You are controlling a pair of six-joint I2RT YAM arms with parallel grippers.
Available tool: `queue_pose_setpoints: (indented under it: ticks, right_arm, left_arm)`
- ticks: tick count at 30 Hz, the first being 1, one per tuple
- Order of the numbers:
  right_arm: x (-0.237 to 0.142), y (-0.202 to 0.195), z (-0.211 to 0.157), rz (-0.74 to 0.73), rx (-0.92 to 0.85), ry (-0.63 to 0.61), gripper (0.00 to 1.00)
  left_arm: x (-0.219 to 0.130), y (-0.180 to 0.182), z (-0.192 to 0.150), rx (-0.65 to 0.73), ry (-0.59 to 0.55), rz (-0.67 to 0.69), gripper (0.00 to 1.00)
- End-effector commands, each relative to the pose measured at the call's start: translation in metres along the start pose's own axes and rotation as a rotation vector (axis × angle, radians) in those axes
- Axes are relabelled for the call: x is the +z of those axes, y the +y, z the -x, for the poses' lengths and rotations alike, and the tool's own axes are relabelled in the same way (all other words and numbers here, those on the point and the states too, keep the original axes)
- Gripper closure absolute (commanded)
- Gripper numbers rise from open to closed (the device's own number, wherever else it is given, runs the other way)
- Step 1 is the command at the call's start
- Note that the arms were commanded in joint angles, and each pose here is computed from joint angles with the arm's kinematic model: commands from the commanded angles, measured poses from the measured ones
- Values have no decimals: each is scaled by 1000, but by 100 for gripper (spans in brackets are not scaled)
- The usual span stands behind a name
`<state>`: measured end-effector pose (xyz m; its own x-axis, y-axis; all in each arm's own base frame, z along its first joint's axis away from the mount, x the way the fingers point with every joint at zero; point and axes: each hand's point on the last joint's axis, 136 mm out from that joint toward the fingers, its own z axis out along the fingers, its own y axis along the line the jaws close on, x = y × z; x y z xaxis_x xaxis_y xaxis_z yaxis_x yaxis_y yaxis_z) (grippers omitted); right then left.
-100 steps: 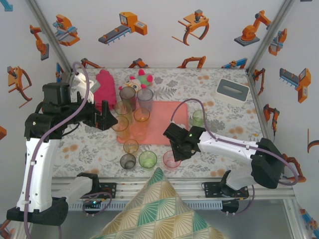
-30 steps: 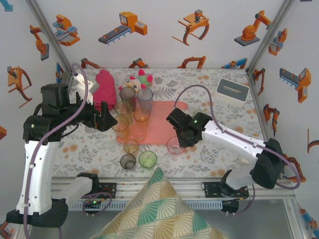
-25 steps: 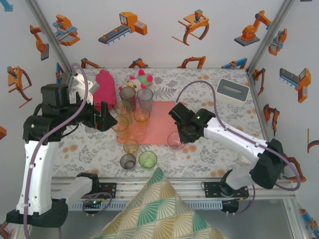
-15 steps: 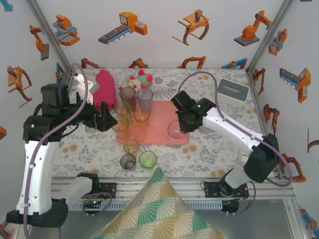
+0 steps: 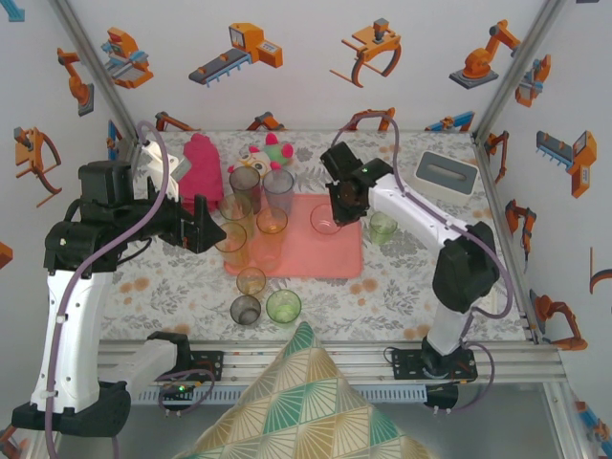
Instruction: Place the glasses into the tray
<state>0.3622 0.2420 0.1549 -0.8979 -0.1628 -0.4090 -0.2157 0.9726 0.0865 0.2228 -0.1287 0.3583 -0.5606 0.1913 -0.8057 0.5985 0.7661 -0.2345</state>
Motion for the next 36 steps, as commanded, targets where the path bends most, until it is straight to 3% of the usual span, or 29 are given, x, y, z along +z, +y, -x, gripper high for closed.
queue_pose_setpoints:
  ticks: [1, 23, 36]
  right_arm:
    - [2, 6, 25, 29, -21, -35, 88]
    - [55, 15, 68, 0, -78, -3, 88]
    - [72, 18, 71, 5, -81, 23, 88]
  left_arm:
    - [-6, -10, 5, 16, -18, -30, 3]
    - [-5, -9, 6, 11, -15, -33, 3]
    - [-5, -9, 6, 13, -13, -33, 3]
